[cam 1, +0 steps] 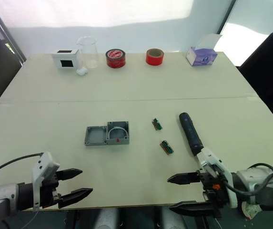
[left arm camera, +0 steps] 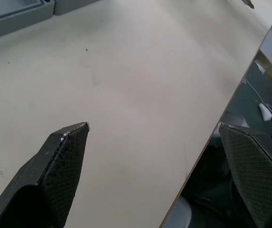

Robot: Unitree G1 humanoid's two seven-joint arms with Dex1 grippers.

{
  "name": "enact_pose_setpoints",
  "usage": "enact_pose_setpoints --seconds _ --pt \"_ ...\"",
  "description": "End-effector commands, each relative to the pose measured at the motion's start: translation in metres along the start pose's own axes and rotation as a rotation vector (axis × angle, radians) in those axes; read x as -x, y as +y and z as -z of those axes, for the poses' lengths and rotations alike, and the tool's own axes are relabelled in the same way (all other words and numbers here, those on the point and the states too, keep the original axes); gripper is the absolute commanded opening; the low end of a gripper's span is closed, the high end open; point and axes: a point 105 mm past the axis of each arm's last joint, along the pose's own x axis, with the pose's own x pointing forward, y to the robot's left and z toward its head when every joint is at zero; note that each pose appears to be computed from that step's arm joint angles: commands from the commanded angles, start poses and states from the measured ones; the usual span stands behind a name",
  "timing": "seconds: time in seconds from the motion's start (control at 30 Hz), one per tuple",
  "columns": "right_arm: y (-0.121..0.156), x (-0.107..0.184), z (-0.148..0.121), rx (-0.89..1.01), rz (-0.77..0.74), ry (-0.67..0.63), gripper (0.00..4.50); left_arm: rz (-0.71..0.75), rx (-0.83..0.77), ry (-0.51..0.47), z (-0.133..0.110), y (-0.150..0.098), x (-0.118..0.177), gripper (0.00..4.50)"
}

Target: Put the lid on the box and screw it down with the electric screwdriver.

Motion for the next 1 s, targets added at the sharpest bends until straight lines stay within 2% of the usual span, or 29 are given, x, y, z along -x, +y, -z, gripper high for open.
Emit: enact_pose_setpoints --seconds 0.03,0.3,0.4,0.57,0.7,0.77,0.8,0.87,0.93,1.0 --pt "0.001 -0.002 -0.002 0.020 -0.011 -0.011 4.50 0.002 -0.011 -0.020 -0.006 -0.002 0.001 4.46" --pt "-0.005 -0.004 0.000 -0.008 0.013 -0.005 4.50 -0.045 -0.049 -0.022 -0.009 0.005 0.001 4.46" --pt "-0.012 -0.005 -0.008 -0.026 0.037 -0.057 4.50 -0.086 -0.078 0.006 -0.007 0.013 0.001 4.46" --pt "-0.014 -0.008 -0.028 0.054 0.042 -0.117 4.50 -0.070 -0.059 -0.046 -0.024 0.018 0.010 4.46" --pt "-0.015 -0.007 -0.049 0.022 0.046 -0.135 4.50 -0.215 -0.203 0.049 -0.033 0.046 0.027 4.46" --pt "-0.013 -0.007 -0.054 0.025 0.050 -0.110 4.50 -0.194 -0.231 0.087 -0.041 0.047 0.029 4.46" --pt "-0.013 -0.007 -0.058 0.034 0.056 -0.108 4.50 -0.158 -0.228 0.107 -0.048 0.045 0.029 4.46" --pt "-0.013 -0.010 -0.078 0.115 0.086 -0.158 4.50 -0.123 -0.361 0.055 -0.091 0.044 0.024 4.46" --pt "-0.011 -0.016 -0.101 0.248 0.117 -0.252 4.50 -0.066 -0.546 0.059 -0.127 0.040 0.007 4.46" --pt "-0.008 -0.023 -0.104 0.276 0.101 -0.249 4.50 -0.038 -0.660 0.108 -0.138 0.042 -0.007 4.46"
